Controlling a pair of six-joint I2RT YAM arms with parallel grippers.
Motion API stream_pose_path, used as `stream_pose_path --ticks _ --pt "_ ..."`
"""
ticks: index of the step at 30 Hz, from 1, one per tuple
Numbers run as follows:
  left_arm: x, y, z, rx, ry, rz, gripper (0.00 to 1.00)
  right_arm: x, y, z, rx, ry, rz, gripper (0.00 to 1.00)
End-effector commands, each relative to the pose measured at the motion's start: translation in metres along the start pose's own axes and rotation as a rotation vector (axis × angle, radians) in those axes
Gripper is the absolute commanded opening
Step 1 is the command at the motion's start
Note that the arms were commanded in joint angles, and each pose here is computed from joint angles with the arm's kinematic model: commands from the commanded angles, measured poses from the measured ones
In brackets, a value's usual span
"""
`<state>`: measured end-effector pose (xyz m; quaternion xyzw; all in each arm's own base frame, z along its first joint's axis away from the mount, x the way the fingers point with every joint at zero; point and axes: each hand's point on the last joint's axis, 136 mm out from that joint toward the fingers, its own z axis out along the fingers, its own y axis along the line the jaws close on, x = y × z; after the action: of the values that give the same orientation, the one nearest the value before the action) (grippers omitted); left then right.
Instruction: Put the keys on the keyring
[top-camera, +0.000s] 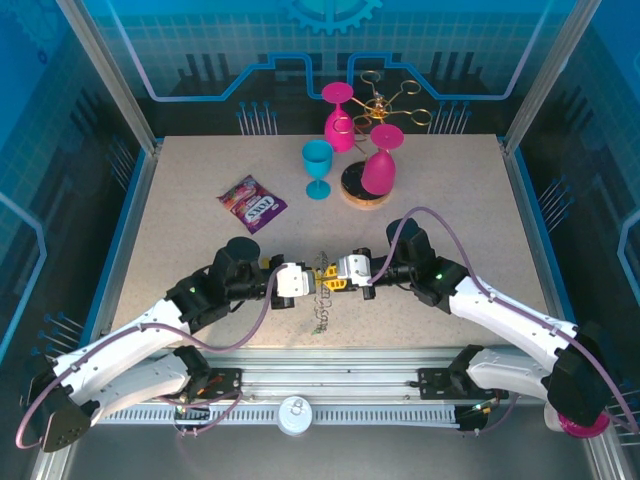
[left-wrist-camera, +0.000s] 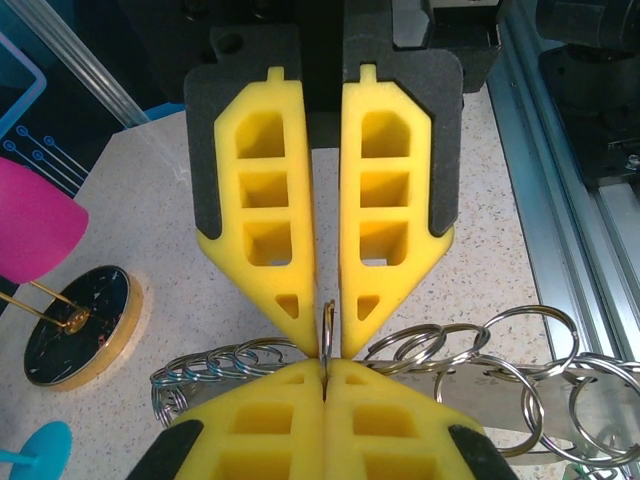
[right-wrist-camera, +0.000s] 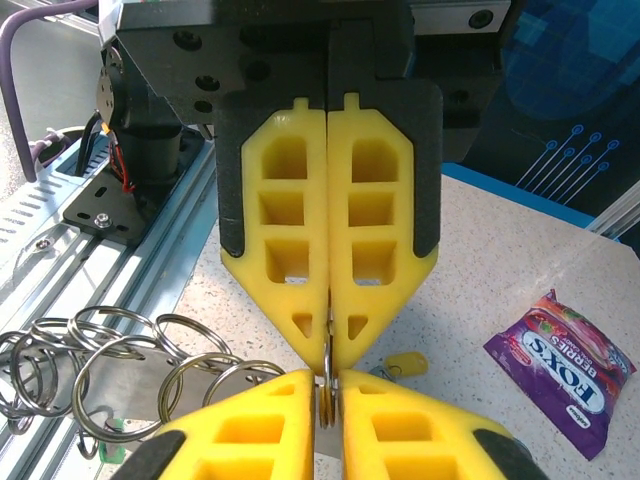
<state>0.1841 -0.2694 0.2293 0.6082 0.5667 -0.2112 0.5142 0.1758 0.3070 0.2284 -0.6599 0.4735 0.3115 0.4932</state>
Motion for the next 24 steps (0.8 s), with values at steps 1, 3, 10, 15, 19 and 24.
stream_pose_path --ticks 1,3,10,15,19,24 --pt "-0.023 0.005 -0.002 0.002 -0.081 0.01 0.0 -0.016 0.0 0.003 -0.022 -0.041 -0.031 0.14" --pt "-0.024 0.005 -0.002 0.0 -0.09 0.011 0.0 -0.016 0.0 0.004 -0.022 -0.043 -0.033 0.1" --pt "-0.02 0.01 -0.005 -0.04 -0.07 -0.003 0.19 -0.012 -0.003 0.001 0.008 -0.017 -0.036 0.0" --pt "-0.016 0.022 -0.019 -0.156 -0.064 -0.042 0.68 0.001 -0.007 -0.006 0.06 0.048 -0.041 0.0" --pt "-0.01 0.046 -0.045 -0.361 -0.065 -0.168 0.73 0.009 -0.005 -0.014 0.081 0.086 -0.033 0.0" --pt "0.018 0.087 -0.081 -0.691 -0.06 -0.574 0.77 0.014 -0.005 -0.019 0.106 0.112 -0.017 0.0"
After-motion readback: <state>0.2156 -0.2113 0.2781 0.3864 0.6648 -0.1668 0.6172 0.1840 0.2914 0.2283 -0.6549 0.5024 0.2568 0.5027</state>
